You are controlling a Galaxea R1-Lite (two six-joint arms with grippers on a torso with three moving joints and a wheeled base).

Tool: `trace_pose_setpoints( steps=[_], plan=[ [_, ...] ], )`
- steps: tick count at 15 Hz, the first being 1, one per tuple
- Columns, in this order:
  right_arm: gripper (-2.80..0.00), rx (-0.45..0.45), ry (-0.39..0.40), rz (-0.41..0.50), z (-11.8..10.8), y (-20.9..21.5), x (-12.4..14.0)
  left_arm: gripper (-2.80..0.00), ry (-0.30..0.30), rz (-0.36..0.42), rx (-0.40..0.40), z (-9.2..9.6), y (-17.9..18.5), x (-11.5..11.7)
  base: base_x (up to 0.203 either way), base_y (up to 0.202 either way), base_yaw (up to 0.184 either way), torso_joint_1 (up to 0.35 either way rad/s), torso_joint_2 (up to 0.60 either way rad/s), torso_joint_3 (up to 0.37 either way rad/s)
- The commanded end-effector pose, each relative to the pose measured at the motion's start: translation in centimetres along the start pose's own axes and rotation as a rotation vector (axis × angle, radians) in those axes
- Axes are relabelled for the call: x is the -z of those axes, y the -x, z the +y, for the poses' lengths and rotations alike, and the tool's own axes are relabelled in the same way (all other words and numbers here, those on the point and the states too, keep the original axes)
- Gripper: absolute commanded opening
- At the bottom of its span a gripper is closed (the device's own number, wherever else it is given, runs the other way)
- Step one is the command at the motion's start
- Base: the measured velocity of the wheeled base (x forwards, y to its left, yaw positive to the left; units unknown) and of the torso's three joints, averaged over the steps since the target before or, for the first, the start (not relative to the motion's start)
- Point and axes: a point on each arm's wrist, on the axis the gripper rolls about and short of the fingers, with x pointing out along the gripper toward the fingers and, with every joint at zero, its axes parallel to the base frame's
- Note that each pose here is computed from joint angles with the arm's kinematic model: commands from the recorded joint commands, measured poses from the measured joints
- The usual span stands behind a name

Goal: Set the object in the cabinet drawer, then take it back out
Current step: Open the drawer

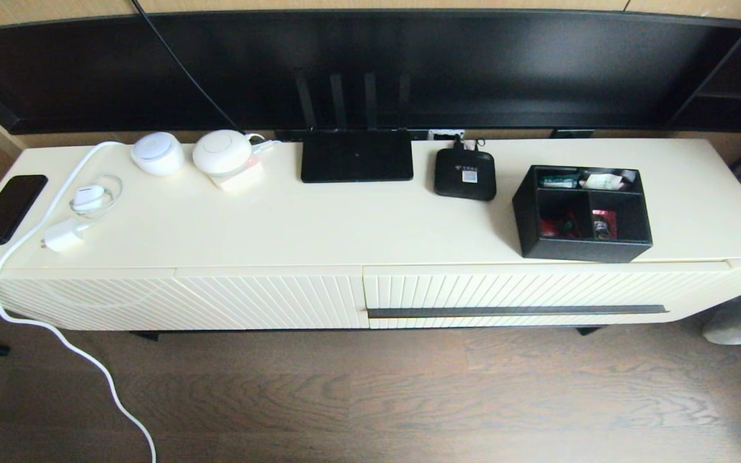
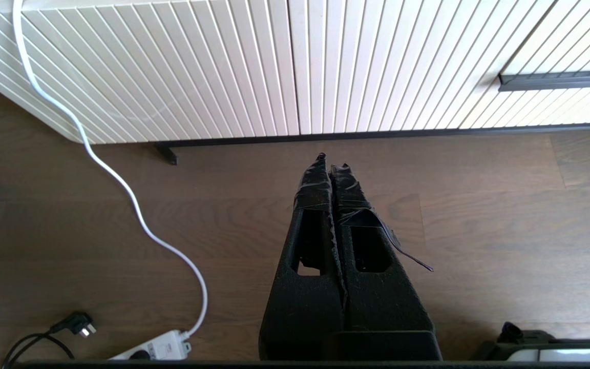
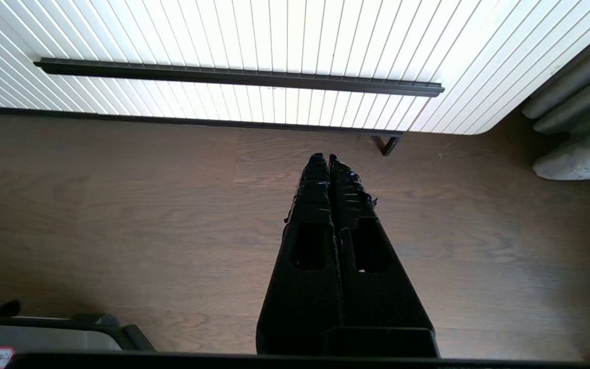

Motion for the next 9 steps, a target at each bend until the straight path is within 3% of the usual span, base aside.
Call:
trace_pose_setpoints(
  steps=[1, 9],
  plan=[
    [-2.8, 0.0, 0.018, 0.0, 0.0, -0.01, 0.0, -2.8, 0.0, 0.002, 0.0, 0.0, -0.01, 0.01, 0.0, 0.0, 0.0, 0.0, 0.0, 0.0],
    [-2.8, 0.003, 0.016, 0.004, -0.01, -0.02, 0.06, -2.8, 0.0, 0.002, 0.0, 0.0, -0.01, 0.01, 0.0, 0.0, 0.0, 0.0, 0.0, 0.0]
  ],
)
